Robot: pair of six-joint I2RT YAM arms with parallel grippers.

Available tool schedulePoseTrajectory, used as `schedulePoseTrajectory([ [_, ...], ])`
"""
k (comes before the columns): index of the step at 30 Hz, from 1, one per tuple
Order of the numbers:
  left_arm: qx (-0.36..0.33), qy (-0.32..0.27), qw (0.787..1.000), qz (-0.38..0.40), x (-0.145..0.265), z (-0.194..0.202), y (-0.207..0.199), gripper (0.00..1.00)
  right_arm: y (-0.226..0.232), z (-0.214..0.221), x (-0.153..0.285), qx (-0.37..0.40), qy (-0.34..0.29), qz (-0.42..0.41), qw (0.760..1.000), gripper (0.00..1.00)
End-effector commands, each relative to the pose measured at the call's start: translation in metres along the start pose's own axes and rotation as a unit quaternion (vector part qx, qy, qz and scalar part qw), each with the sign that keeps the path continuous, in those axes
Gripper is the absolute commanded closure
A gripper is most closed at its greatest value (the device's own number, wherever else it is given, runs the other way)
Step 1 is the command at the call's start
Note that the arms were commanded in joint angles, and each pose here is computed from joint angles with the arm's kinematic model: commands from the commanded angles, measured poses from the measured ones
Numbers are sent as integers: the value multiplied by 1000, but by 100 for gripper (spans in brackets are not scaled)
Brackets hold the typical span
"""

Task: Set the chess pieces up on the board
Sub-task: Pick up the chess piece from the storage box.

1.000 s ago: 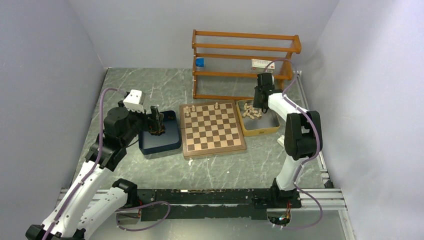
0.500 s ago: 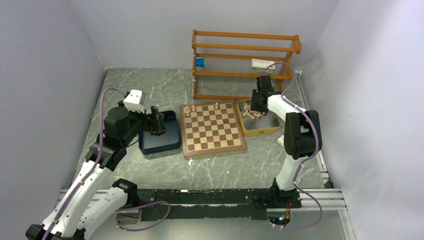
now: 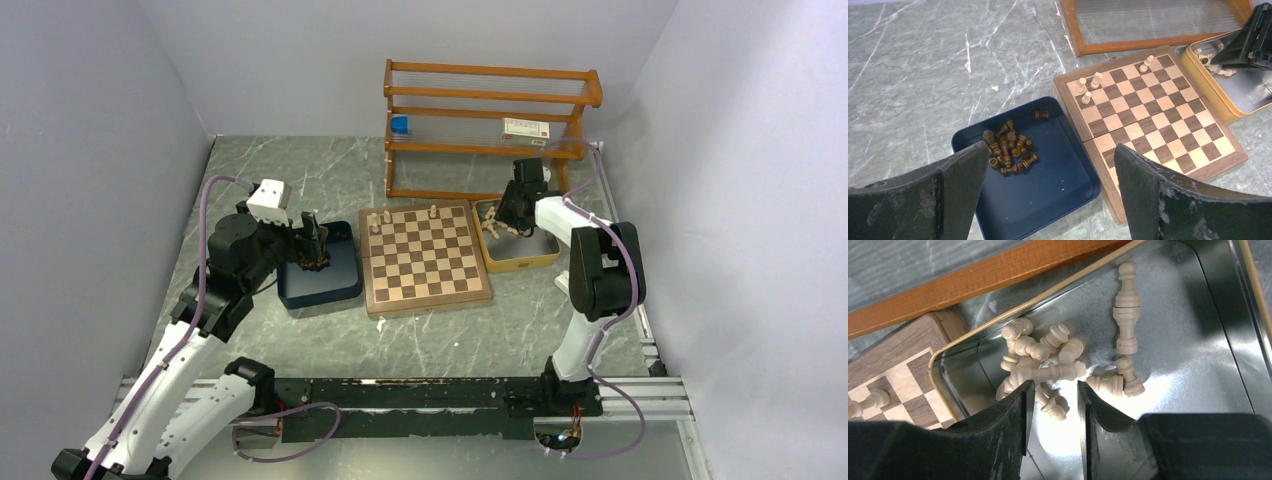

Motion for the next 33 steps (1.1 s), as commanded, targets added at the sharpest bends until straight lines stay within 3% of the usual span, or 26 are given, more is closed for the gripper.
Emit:
schedulePoseTrajectory([
  [1, -4, -15, 1000, 14, 4, -9, -5, 0, 6, -19, 13, 20, -36, -17, 999, 59],
  [5, -4, -16, 1000, 18, 4, -9, -6, 0, 4, -16, 13, 32, -26, -12, 999, 60],
  [13, -4, -15, 1000, 16, 4, -9, -6, 0, 13, -15, 16, -55, -32, -30, 997, 60],
  [17, -4, -14, 1000, 14, 4, -9, -5, 0, 26, -16, 11, 59, -26, -69, 996, 60],
  [20, -3, -14, 1000, 16, 3, -8, -6, 0, 17, -20, 12, 129, -45, -29, 990, 60],
  [24, -4, -12, 1000, 19, 2, -8, -6, 0, 13, -23, 12, 210, -48, -34, 976, 60],
  [29, -4, -10, 1000, 18, 2, -7, -6, 0, 12, -14, 17, 354, -69, -85, 929, 60],
  [33, -4, -9, 1000, 16, 1, -7, -6, 0, 15, -14, 23, 400, -105, -109, 904, 60],
])
Point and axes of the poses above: each gripper's point midway between its finger pads, its own x axis back along the fingers, its own y axis along the line the jaws close on, z = x × y, the point moved 5 cm from there along x, back along the fingers, and after that the axes turned 7 degrees about x, right-handed, at the moved point
